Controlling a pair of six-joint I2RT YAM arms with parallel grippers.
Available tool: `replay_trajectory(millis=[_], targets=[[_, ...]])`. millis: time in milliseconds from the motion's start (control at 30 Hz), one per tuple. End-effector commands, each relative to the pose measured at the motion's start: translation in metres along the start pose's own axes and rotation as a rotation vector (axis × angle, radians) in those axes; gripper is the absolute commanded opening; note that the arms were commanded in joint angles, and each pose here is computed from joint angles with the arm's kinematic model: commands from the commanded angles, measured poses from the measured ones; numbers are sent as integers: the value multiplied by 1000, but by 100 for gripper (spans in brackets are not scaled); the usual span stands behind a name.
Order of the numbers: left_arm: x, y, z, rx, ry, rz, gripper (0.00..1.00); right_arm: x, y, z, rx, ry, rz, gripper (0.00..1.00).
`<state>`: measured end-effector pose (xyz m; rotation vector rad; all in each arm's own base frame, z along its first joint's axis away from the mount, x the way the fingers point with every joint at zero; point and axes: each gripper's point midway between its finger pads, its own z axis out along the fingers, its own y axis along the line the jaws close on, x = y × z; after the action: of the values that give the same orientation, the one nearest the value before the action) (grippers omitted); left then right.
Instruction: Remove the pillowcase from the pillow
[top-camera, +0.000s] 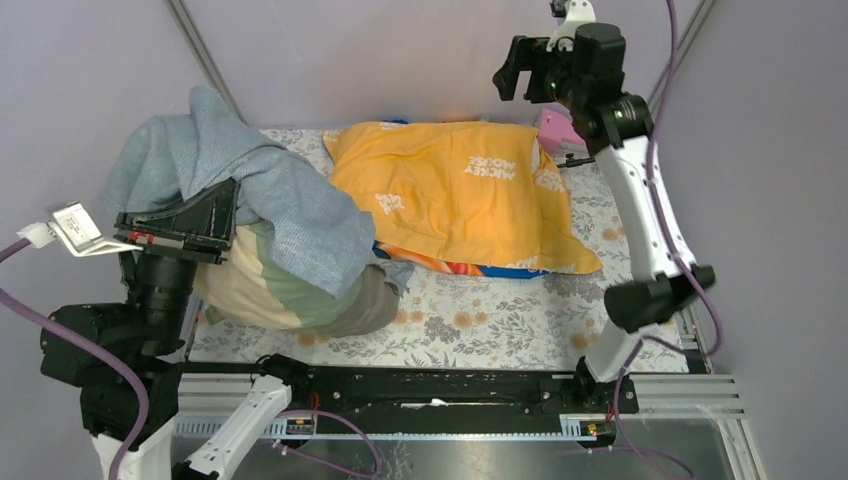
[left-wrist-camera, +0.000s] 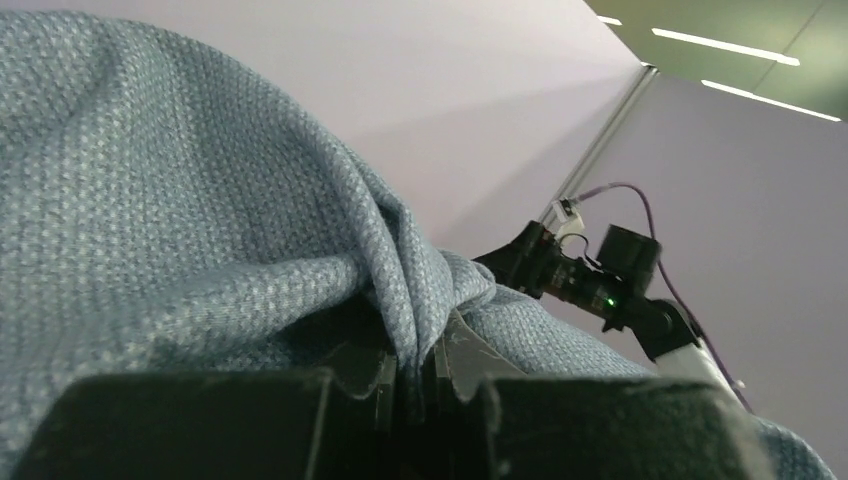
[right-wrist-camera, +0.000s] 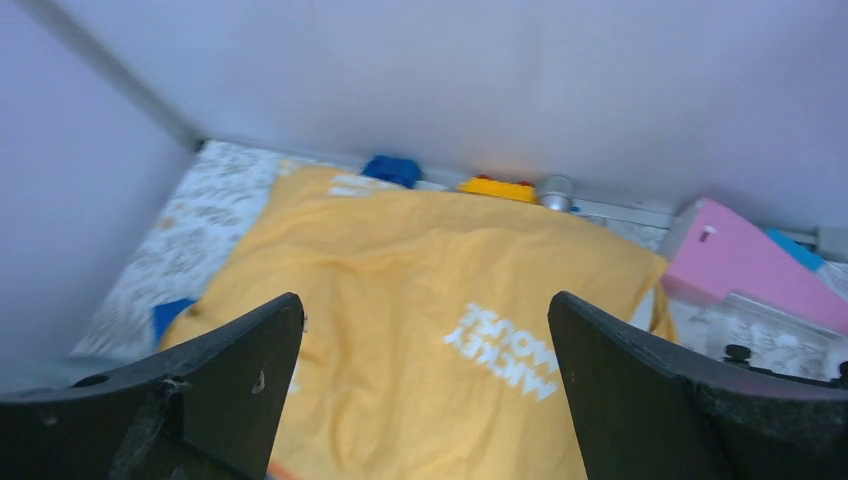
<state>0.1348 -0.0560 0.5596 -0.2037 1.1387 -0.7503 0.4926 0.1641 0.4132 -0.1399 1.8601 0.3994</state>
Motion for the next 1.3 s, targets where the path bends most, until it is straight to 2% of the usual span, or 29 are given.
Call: replay_trajectory(millis=[0,100,167,200,300,367,467,767,1000,1067,1100,1200,1233,1267], targets=[[-19,-35,-1,169,-77,-48,0,47,64,-26,-213,78,13,100],[-19,-31,1,154,-80,-47,0,95,88,-39,-287,87,70,100],[-20,-22,3,108,-98,-48,0,121,113,-53,-407,76,124,100],[-21,-16,3,79,-111,-50,0,152,124,-59,-476,104,122,100],[-22,-5,2,26,-128,-46,0,195,170,-102,-744,5,-56,100],[-19,-2,3,10,-117,-44,0,219,184,-120,-778,-71,-188,100],[-14,2,4,-4,-110,-56,0,248,201,-133,-866,-101,-259,100],[-20,1,0,-8,-123,-67,0,309,256,-111,-980,-69,-312,100],[-23,1,-2,-19,-124,-59,0,326,316,-109,-1081,-70,-380,98],[-22,2,-1,-23,-120,-57,0,330,329,-110,-1103,-50,-388,87],[-22,3,-1,-26,-119,-56,0,331,333,-111,-1106,-42,-391,76],[-17,6,0,-34,-108,-53,0,326,328,-111,-1052,-1,-367,21],[-17,7,0,-37,-107,-53,0,323,320,-112,-1015,-9,-368,13],[-16,7,0,-40,-106,-53,0,312,310,-113,-965,-43,-368,10]])
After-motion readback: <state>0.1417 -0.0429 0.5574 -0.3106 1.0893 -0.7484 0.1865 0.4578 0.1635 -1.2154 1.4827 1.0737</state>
